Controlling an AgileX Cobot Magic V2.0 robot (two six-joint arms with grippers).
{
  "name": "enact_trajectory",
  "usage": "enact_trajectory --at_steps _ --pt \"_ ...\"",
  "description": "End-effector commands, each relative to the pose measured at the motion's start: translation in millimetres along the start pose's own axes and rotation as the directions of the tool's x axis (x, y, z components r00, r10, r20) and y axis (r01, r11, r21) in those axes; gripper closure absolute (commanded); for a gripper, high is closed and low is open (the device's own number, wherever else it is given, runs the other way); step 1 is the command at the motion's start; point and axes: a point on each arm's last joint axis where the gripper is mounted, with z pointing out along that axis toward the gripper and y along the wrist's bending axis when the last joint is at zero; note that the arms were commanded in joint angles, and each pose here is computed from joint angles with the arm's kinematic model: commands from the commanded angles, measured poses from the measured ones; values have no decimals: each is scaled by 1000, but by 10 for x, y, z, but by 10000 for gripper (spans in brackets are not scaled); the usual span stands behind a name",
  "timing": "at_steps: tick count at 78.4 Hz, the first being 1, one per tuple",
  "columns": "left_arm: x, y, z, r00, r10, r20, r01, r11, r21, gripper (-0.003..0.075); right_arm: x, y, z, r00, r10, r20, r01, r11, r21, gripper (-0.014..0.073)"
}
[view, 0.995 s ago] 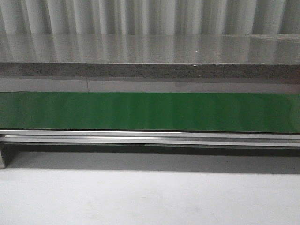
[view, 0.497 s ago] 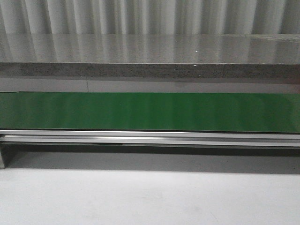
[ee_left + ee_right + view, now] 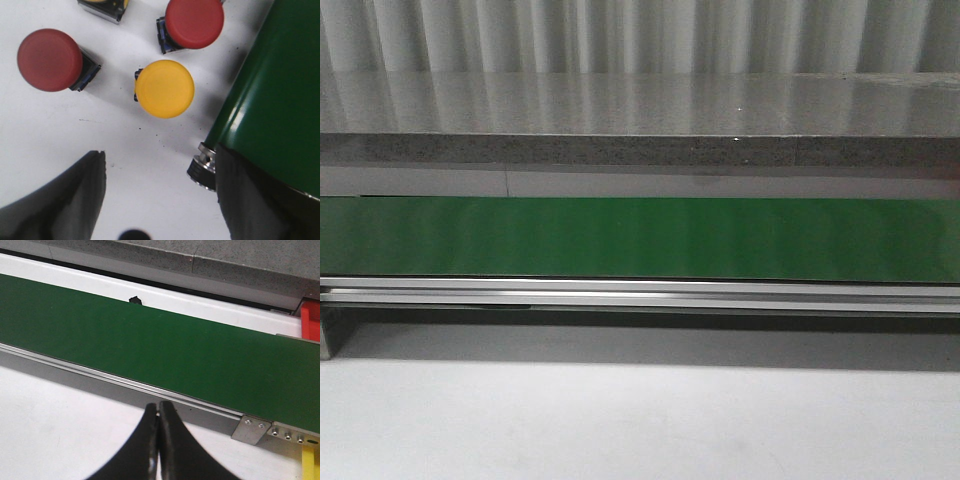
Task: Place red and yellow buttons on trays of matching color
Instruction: 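Grasp the yellow button with the left gripper and carry it onto the belt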
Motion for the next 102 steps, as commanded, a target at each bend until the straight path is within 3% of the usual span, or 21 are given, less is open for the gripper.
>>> enact_trajectory --at_steps 1,29,52,72,92,102 --pt "-138 -13 -53 1000 -7 28 7 1000 15 258 -117 -4 -33 997 -5 82 5 1000 6 662" --pt "-438 -11 382 998 -14 -54 14 1000 13 258 -116 -4 -33 997 -5 81 5 1000 6 662" --pt "-527 -18 445 1000 -13 -13 13 1000 14 269 -115 -3 -33 997 -5 80 5 1000 5 662" --pt "-524 -19 422 1000 -12 -9 13 1000 15 496 -115 -3 -33 997 -5 80 5 1000 5 662" --pt "-460 -37 204 999 39 -10 -38 999 18 589 -115 -3 -33 997 -5 80 5 1000 5 662" --pt "-418 -49 -103 996 44 71 -46 999 19 599 -115 -3 -33 997 -5 80 5 1000 5 662"
